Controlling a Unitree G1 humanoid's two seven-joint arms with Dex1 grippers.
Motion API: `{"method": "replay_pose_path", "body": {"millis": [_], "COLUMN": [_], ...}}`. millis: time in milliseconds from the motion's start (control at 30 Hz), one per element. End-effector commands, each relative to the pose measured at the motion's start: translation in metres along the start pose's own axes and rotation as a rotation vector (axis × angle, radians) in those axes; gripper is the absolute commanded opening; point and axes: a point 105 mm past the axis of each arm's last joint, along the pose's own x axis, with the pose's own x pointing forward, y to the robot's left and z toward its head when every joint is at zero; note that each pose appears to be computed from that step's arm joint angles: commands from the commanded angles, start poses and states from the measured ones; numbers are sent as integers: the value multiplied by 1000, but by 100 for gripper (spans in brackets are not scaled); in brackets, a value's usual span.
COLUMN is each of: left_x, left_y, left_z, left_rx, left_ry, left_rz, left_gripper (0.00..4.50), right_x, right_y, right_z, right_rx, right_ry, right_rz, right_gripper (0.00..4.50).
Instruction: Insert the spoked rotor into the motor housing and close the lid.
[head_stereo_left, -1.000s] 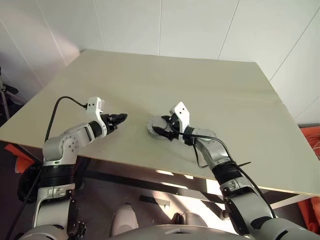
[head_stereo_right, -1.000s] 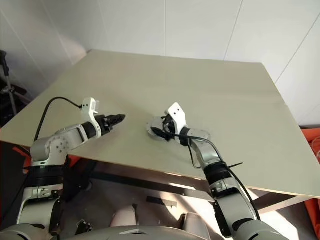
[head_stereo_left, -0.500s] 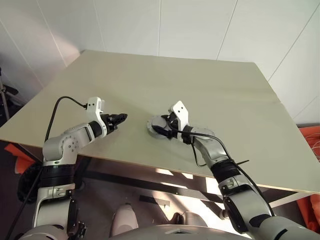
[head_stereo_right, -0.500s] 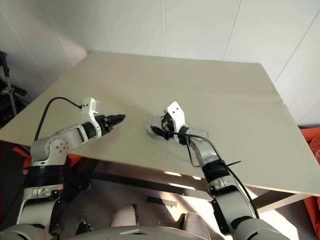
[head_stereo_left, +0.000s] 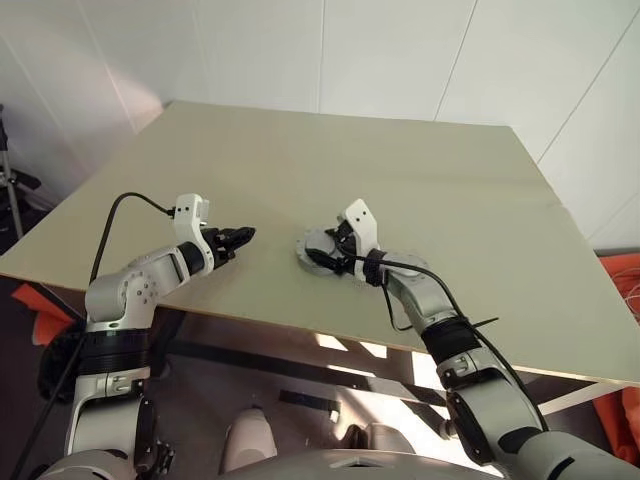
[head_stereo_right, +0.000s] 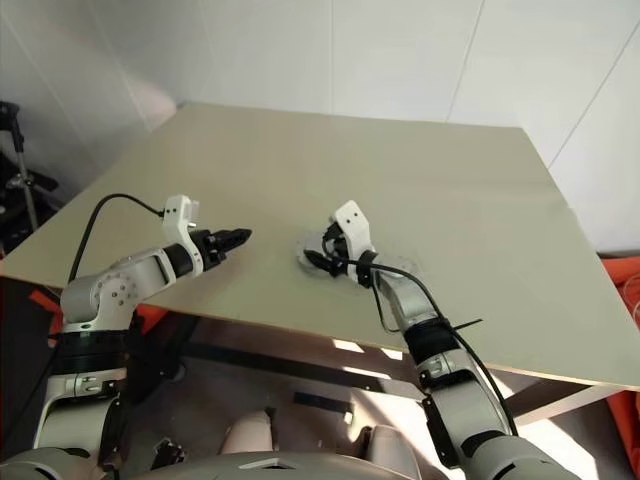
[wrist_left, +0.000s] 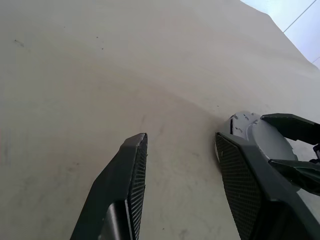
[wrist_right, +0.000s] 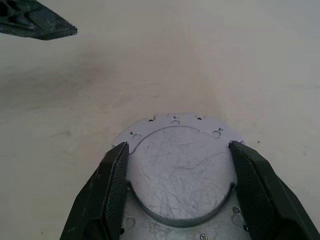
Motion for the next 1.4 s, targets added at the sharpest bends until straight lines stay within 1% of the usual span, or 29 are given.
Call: {"method": "replay_pose_path", "body": {"millis": [33,100,300,367,600,700,767,933,1067,1200,1400], "left_x": [-2,-2,-3,-3,-4,-4,-3,-2,-2,-3,-3], "left_y": [-8,-7,-6,-6,-4,-4,-4,-5,-5,-4,-5], "left_z": [11,11,10,9,8,8,8,8,8,8,8], "left_rx": [25,24,25,26,27,28,28,29,29,29,28], "left_ry": [-38,-37,-34,-30,-27,-27,-27,-25,-23,-25,-26], "left_rz": [-22,-21,-19,-17,-11,-10,-11,-13,-13,-10,-10], "left_gripper": [229,229,229,229,229,229,229,229,229,229,229], "right_x": [-10,-11,-8,-6,-11,-14,-14,-9,-5,-5,-5], "right_y": [2,4,4,5,18,20,20,9,10,8,-4], "right_z": [-23,-21,-19,-15,12,19,20,22,23,16,-1], "right_rx": [77,71,52,61,49,42,41,-17,0,-5,-30], "right_ry": [81,74,74,48,-116,-150,-150,-145,-143,-108,-28], "right_rz": [21,38,13,16,99,113,113,19,13,8,-54], "right_gripper": [309,309,309,309,309,309,309,309,309,309,309]}}
